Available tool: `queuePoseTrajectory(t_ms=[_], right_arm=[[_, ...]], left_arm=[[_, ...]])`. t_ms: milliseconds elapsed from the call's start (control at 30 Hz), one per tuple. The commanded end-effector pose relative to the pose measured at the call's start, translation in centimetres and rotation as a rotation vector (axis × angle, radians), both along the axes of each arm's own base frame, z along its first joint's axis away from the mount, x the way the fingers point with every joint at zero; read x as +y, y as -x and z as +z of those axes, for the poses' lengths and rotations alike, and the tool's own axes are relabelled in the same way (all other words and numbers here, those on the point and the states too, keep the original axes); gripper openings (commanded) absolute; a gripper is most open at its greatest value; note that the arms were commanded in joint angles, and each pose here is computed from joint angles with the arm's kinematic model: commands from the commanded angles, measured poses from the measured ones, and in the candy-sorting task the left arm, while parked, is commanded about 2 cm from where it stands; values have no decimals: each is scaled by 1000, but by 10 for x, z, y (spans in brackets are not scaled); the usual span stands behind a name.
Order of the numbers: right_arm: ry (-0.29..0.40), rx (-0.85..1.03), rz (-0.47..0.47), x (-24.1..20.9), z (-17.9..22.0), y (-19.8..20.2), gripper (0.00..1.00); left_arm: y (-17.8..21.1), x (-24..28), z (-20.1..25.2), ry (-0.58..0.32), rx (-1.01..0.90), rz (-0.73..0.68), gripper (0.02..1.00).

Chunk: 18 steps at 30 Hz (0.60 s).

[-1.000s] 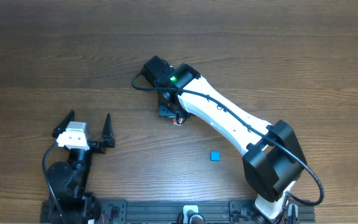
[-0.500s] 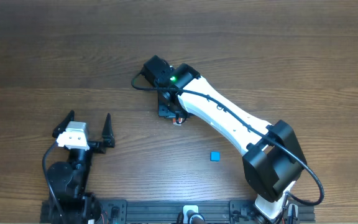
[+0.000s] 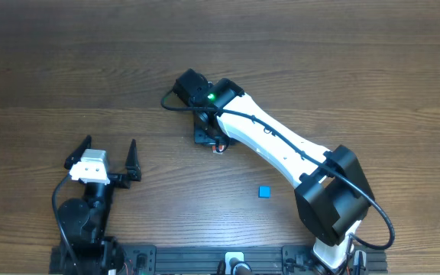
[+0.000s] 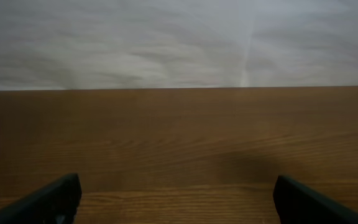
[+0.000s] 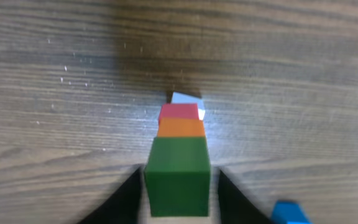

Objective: Stack Cubes

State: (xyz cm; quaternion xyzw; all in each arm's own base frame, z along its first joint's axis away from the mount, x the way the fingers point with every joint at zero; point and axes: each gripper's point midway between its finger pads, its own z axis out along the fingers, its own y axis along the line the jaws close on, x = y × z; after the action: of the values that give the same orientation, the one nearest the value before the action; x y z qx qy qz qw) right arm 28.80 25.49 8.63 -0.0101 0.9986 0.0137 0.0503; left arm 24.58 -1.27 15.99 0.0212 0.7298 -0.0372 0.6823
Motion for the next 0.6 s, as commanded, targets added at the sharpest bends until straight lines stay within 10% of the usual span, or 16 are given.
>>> queuePoseTrajectory(t_ms=[33, 233, 600], right_arm=[[9, 12, -1, -3, -6, -1, 568], [7, 7, 0, -3, -4, -2, 969], [-43, -162, 27, -50, 97, 19, 993]], left_arm=[[0, 2, -1, -15, -2, 7, 1000], [0, 2, -1, -15, -2, 7, 1000], [0, 2, -1, -15, -2, 7, 1000]])
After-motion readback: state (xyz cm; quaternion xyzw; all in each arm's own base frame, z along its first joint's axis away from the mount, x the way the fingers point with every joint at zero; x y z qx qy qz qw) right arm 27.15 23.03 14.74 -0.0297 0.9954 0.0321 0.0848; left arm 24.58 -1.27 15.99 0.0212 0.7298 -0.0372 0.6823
